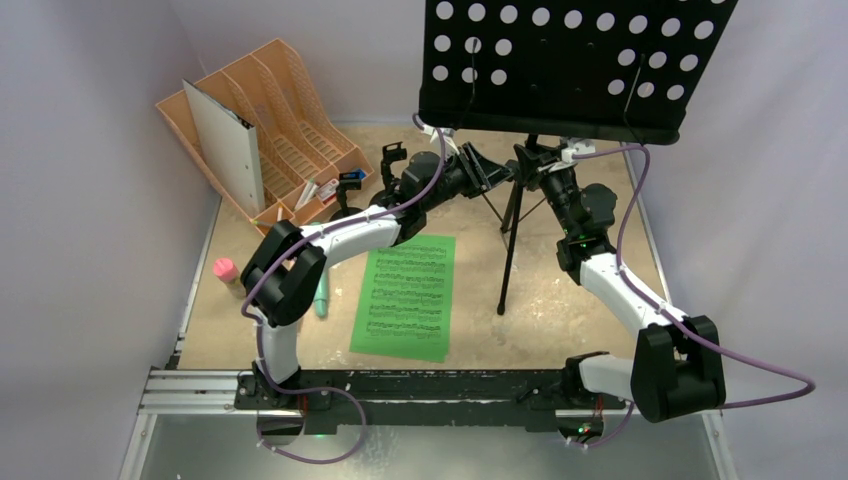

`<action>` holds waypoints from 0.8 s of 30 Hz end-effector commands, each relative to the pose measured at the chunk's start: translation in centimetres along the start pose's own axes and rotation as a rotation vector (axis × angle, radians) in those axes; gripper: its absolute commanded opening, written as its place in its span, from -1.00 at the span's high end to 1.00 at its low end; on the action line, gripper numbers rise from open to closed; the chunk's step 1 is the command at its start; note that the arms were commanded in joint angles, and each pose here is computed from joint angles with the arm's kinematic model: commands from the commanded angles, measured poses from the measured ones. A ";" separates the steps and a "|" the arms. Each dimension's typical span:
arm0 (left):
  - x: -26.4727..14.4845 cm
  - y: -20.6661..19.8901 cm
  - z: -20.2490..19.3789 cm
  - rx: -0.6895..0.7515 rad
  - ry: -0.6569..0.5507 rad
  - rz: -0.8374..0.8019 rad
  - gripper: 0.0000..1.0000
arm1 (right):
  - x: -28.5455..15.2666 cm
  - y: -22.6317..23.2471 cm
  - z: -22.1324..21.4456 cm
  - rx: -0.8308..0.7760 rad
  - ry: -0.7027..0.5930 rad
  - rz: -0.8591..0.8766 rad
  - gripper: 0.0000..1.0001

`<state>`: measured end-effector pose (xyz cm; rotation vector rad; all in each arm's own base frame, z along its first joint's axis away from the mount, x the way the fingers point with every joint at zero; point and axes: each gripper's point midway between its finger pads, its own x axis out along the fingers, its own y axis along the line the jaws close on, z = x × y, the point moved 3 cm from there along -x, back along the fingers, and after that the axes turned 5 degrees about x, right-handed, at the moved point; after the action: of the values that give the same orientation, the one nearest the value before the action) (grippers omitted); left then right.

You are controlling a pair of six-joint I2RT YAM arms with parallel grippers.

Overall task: Pack up the instrument practice props
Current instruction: Unscrew the knob on the music stand.

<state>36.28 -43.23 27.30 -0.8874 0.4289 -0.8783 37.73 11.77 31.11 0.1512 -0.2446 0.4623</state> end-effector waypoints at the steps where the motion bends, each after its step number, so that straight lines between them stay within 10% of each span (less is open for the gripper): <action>1: 0.2 -0.9 -0.4 -0.026 0.028 -0.040 0.30 | 0.1 1.6 2.1 -0.004 -0.053 0.066 1.00; 7: 0.5 -0.9 -0.8 -0.037 0.051 -0.049 0.41 | 0.0 1.5 2.0 -0.004 -0.053 0.064 1.00; 13: 0.5 -1.2 -0.7 -0.072 0.050 -0.065 1.00 | 0.1 1.6 2.1 -0.002 -0.054 0.068 1.00; 24: 0.3 -1.5 -0.6 -0.372 0.046 -0.018 1.00 | 0.1 1.6 2.1 -0.004 -0.054 0.065 1.00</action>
<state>36.22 -43.62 27.22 -1.0679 0.5435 -0.8574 37.76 11.69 31.10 0.1517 -0.2442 0.4577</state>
